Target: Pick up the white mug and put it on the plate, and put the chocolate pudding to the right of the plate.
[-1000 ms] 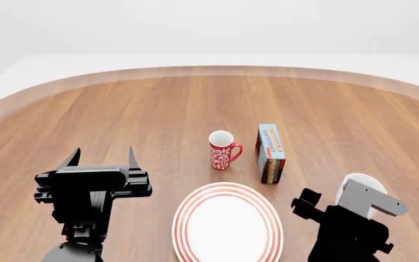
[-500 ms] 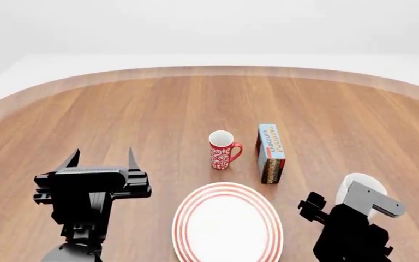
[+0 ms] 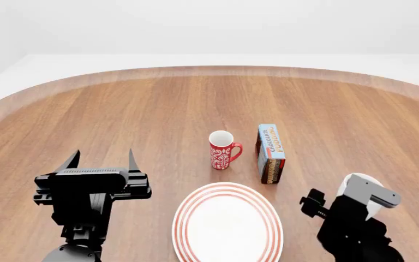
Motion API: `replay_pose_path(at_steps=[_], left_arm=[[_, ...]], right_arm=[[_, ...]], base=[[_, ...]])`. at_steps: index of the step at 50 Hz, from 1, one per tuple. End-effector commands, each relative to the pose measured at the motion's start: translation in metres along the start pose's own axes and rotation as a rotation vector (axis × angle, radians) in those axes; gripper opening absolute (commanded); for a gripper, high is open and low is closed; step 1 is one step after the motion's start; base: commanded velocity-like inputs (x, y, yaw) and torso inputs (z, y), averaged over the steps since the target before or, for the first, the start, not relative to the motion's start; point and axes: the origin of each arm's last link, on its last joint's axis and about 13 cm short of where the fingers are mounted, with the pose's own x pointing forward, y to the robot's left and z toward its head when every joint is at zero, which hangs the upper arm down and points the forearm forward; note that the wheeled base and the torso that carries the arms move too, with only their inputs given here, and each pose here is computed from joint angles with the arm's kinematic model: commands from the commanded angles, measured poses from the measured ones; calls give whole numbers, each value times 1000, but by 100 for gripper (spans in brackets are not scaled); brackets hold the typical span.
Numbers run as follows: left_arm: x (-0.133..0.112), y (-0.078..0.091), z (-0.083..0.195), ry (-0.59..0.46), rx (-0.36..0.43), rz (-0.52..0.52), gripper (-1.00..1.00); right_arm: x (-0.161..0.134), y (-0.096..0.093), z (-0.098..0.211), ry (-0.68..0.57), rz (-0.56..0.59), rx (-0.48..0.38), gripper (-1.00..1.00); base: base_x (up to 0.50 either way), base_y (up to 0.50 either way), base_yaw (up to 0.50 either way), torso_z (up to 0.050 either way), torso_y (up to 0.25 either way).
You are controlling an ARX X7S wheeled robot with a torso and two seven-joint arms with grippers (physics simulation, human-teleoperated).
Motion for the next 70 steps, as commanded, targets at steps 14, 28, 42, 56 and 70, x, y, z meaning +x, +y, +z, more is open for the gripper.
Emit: replay_pose_path(at_steps=[14, 28, 42, 56, 70], left_arm=[[-1, 0, -1, 1, 0, 0, 100], [-1, 1, -1, 2, 0, 4, 100], [0, 2, 1, 0, -1, 8, 100], [1, 1, 2, -2, -4, 0, 100], [1, 1, 1, 0, -1, -1, 100]], right_arm=[[14, 0, 8, 69, -4, 16, -100], [14, 1, 9, 55, -14, 21, -100], [-57, -18, 37, -173, 164, -132, -100], [-139, -45, 34, -150, 479, -370, -100], [-147, -24, 5, -17, 835, -530, -100]], base=[[0, 0, 0, 0, 0], [0, 0, 0, 0, 0], [0, 0, 0, 0, 0], [0, 0, 0, 0, 0], [0, 0, 0, 0, 1]])
